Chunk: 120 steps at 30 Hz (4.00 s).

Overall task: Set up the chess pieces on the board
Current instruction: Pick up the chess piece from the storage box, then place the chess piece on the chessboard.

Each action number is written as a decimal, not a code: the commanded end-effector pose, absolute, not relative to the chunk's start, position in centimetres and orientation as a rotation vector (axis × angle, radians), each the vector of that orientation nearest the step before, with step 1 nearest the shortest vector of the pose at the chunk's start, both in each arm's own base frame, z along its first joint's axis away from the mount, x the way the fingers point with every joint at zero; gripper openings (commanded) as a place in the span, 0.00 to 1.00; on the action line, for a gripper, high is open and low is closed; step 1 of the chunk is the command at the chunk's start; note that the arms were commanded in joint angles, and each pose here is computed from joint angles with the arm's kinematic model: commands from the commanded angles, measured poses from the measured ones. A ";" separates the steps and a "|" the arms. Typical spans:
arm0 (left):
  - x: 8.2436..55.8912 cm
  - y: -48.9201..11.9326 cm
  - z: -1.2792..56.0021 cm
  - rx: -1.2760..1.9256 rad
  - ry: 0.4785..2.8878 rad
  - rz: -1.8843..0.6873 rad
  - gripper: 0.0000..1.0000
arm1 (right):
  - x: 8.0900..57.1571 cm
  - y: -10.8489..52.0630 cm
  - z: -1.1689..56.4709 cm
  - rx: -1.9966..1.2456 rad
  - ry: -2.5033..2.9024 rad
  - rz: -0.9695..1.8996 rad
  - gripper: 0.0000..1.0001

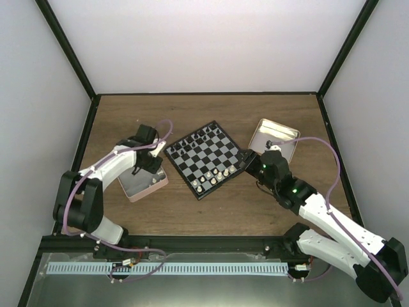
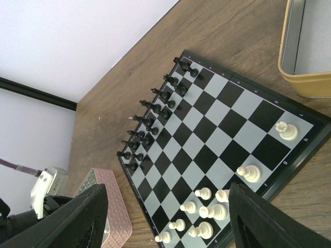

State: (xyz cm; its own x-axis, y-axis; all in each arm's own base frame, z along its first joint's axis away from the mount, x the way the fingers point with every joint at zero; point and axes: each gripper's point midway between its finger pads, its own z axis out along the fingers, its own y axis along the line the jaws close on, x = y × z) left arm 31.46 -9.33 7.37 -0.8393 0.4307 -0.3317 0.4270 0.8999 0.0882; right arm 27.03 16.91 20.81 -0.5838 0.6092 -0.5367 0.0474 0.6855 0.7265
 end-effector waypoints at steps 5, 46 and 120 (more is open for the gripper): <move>32.8 -8.5 4.1 0.703 2.760 0.125 0.33 | 27.4 17.1 21.8 0.474 2.045 0.866 0.66; 33.5 -9.5 3.4 1.069 2.634 -0.064 0.04 | 27.7 17.4 22.3 0.477 2.049 0.863 0.66; 30.1 -24.8 5.6 0.967 2.918 -0.095 0.34 | 26.3 16.9 19.9 0.462 2.084 0.871 0.66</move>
State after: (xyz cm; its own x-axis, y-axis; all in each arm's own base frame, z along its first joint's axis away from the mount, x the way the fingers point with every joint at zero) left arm 30.63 -24.54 5.51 -0.7836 0.6189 -0.0535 0.6197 0.7848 0.0020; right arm 26.29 17.48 20.05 -0.6196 0.5673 -0.5425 0.0025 0.6926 0.7214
